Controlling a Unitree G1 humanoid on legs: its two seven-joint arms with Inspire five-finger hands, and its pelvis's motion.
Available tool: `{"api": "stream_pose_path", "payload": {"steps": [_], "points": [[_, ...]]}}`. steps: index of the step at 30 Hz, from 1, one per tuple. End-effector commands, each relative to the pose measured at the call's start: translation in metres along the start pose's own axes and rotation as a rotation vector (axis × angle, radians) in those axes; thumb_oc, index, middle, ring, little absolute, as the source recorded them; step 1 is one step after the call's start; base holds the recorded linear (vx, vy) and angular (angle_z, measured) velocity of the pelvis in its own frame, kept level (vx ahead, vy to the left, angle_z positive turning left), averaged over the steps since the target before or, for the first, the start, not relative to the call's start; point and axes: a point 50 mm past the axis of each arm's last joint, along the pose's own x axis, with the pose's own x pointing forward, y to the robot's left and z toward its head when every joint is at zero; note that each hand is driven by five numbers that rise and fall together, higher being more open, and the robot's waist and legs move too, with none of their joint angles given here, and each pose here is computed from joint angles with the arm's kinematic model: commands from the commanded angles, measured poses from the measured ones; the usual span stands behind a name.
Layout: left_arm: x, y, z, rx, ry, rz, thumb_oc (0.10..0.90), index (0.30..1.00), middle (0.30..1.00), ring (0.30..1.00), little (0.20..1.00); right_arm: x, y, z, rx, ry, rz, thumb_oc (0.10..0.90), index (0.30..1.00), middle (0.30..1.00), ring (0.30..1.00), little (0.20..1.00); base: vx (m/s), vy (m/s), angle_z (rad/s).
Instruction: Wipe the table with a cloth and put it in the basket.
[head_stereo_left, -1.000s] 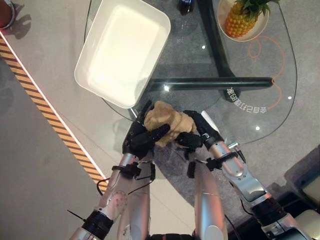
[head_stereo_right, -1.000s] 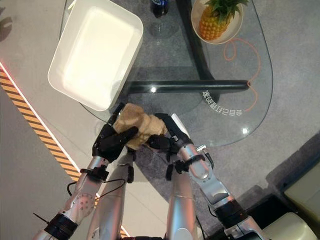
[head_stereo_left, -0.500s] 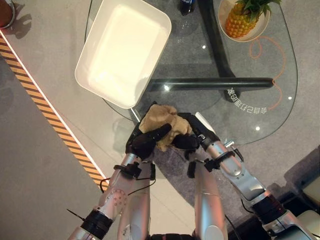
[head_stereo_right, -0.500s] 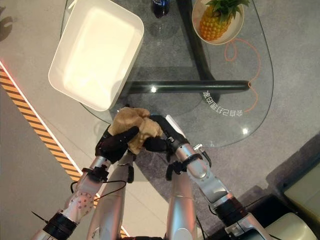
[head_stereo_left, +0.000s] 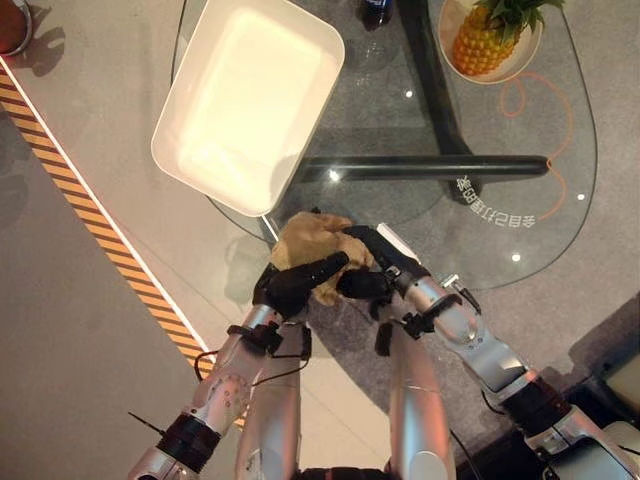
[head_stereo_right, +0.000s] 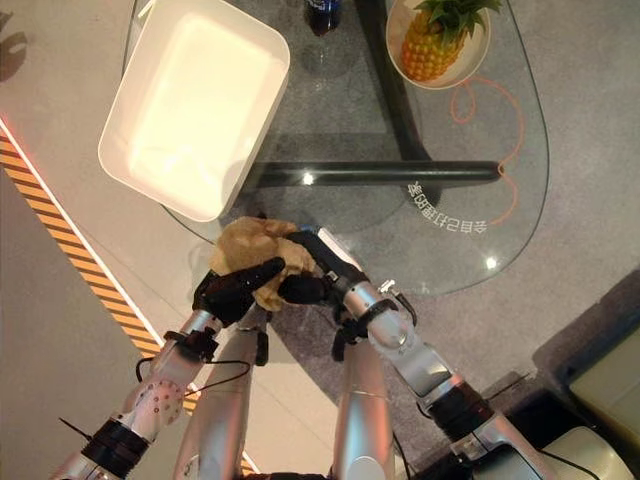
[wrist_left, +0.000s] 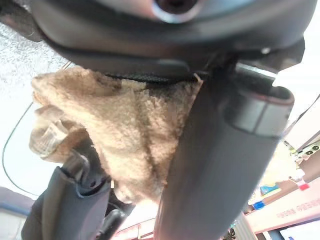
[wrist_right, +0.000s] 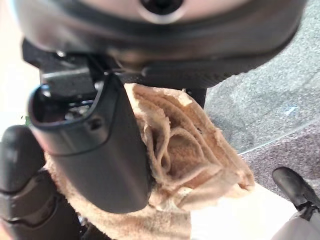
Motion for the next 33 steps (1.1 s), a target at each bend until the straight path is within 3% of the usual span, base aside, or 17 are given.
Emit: {"api": "stream_pose_path", "payload": {"steps": [1, 6, 18, 19, 20, 33], "points": [[0.009, -0.053, -0.012, 0.0, -0.016, -0.269, 0.1, 0.3, 0.3, 0.3, 0.2, 0.003, 0.034, 0.085, 0.082, -0.43, 0.174, 0.1, 0.3, 0.3, 0.3, 0.2, 0.0, 0.0, 0.0], [0.01, -0.054, -0.011, -0.004, -0.022, -0.255, 0.1, 0.3, 0.3, 0.3, 0.2, 0.004, 0.034, 0.085, 0.071, -0.42, 0.169, 0.1, 0.3, 0.3, 0.3, 0.2, 0.0, 0.0, 0.0], [0.006, -0.046, -0.008, -0.012, -0.061, -0.22, 0.1, 0.3, 0.3, 0.3, 0.2, 0.003, 0.012, 0.065, -0.001, -0.33, -0.05, 0.1, 0.3, 0.3, 0.3, 0.2, 0.0, 0.0, 0.0], [0.006, -0.044, -0.008, -0.01, -0.066, -0.215, 0.1, 0.3, 0.3, 0.3, 0.2, 0.001, 0.008, 0.063, -0.003, -0.327, -0.084, 0.509, 0.651, 0.651, 0.651, 0.609, 0.0, 0.0, 0.0], [0.005, -0.044, -0.008, -0.009, -0.069, -0.212, 0.1, 0.3, 0.3, 0.3, 0.2, 0.0, 0.006, 0.062, -0.003, -0.325, -0.103, 0.8, 0.9, 0.9, 0.9, 0.9, 0.0, 0.0, 0.0], [0.002, -0.038, -0.006, 0.0, -0.095, -0.195, 0.1, 0.3, 0.3, 0.3, 0.2, -0.008, -0.007, 0.057, 0.011, -0.31, -0.198, 0.8, 0.9, 0.9, 0.9, 0.9, 0.0, 0.0, 0.0]]}}
